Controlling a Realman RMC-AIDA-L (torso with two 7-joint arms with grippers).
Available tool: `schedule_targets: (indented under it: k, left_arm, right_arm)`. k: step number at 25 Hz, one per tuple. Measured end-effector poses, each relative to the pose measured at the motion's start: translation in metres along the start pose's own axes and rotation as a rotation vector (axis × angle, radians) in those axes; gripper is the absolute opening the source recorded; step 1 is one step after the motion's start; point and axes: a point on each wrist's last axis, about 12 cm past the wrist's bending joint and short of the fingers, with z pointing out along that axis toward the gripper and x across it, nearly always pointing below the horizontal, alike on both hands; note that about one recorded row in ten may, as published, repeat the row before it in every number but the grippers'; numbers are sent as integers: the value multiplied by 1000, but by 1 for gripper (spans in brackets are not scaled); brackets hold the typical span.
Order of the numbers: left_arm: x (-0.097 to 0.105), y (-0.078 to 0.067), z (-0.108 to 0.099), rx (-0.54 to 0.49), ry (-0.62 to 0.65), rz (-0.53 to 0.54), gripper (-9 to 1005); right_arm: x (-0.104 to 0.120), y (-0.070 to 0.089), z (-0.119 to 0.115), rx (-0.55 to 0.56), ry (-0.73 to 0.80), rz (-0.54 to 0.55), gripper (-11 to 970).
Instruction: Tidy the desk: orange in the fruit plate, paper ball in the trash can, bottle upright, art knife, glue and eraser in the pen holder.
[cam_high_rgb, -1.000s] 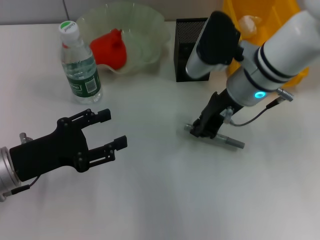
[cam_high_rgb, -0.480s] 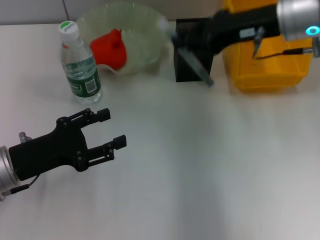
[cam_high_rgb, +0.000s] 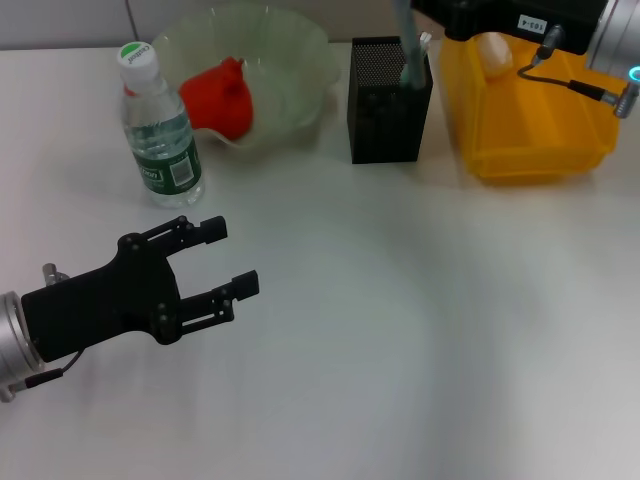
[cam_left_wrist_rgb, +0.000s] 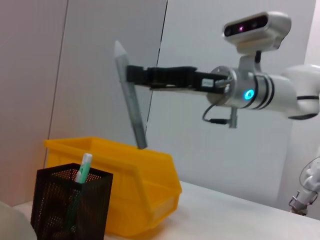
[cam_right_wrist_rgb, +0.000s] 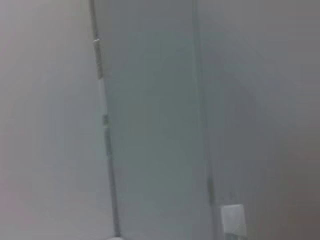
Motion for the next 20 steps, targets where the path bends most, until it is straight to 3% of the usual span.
schedule_targets:
  k: [7, 20]
  left_arm:
    - [0, 0, 0, 3, -1, 3, 773]
    - [-2, 0, 2, 14, -7, 1, 773]
  right_arm:
    - [17, -7, 5, 110, -65, -50, 137]
    - [45, -1, 20, 258, -158, -198, 135]
